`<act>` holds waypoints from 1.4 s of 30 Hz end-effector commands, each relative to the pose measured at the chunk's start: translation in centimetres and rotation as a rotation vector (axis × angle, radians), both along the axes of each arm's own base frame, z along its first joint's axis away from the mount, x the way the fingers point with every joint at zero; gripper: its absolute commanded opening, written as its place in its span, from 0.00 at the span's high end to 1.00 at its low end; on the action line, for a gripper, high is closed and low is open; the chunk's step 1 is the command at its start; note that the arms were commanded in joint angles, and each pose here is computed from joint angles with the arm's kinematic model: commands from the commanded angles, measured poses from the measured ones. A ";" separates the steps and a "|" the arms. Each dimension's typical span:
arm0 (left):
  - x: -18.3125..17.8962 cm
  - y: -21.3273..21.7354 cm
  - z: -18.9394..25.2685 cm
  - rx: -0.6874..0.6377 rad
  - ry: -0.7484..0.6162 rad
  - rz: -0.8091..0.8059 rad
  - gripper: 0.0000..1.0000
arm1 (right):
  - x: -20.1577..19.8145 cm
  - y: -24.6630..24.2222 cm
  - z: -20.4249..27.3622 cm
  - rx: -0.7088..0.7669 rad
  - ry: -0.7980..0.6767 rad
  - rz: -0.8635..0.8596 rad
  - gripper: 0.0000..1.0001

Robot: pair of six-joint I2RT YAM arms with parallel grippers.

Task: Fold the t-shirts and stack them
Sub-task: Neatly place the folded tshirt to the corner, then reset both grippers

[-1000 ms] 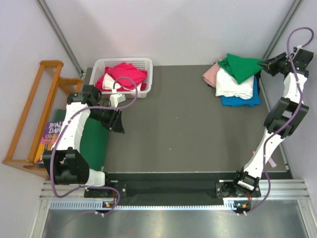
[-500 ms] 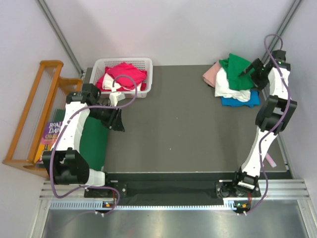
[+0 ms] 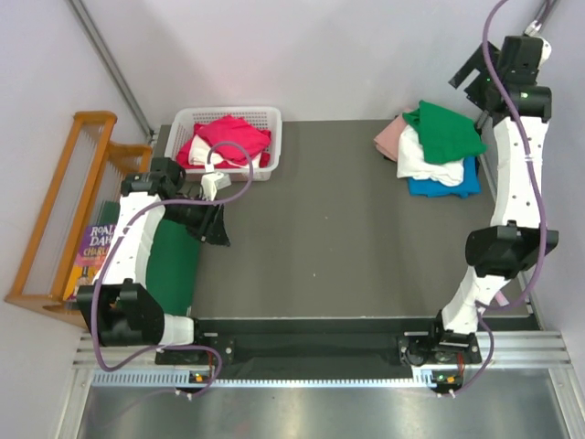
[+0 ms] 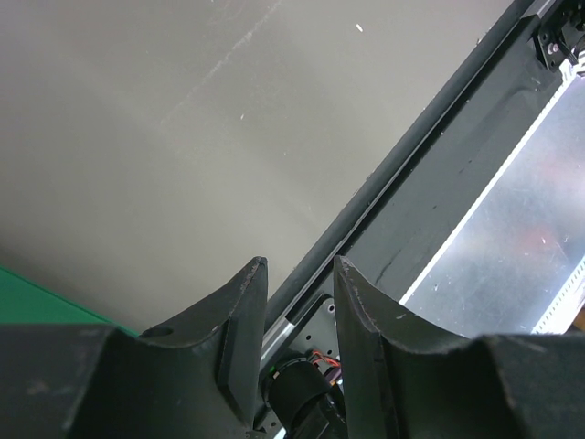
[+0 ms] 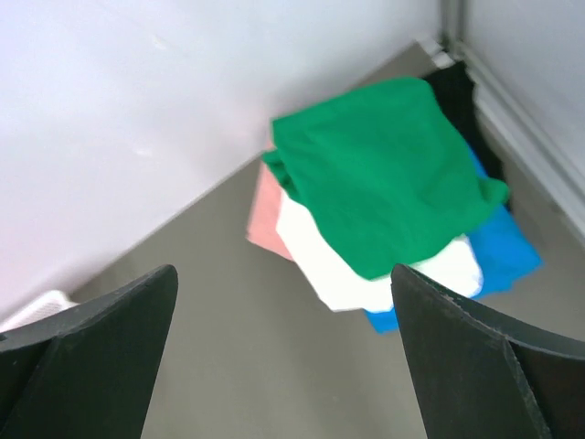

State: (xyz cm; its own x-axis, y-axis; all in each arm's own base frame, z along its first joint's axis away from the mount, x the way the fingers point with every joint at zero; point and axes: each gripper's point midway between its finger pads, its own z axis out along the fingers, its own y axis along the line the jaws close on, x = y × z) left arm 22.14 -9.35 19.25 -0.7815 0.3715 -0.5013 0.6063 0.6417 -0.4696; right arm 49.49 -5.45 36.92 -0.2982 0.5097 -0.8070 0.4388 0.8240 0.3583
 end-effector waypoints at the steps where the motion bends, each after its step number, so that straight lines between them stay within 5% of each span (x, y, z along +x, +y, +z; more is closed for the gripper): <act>1: 0.1 -0.1 0.1 -0.012 -0.028 -0.007 0.60 | 4.0 1.4 -4.9 0.187 0.035 0.124 0.00; 8: 0.2 0.2 -0.8 0.008 -0.015 0.000 0.60 | 8.5 5.9 -13.0 0.475 0.089 0.407 0.00; 19: 0.6 0.0 -1.2 -0.009 0.000 0.015 0.60 | 7.2 4.7 -20.5 0.532 0.199 0.389 0.00; 22: 1.1 0.0 -0.7 -0.007 -0.019 0.023 0.60 | 6.5 6.8 -18.0 0.509 0.145 0.488 0.00; 26: 2.9 0.1 1.1 -0.002 -0.063 0.078 0.60 | 3.8 11.2 -8.9 0.396 0.016 0.667 0.00; 31: 5.4 0.5 3.8 0.005 -0.164 0.178 0.60 | -2.8 14.6 -0.8 0.226 -0.108 0.776 0.00; 42: 9.3 5.7 3.0 0.221 -0.381 0.475 0.59 | -16.0 14.2 -4.1 -0.021 -0.241 0.738 0.00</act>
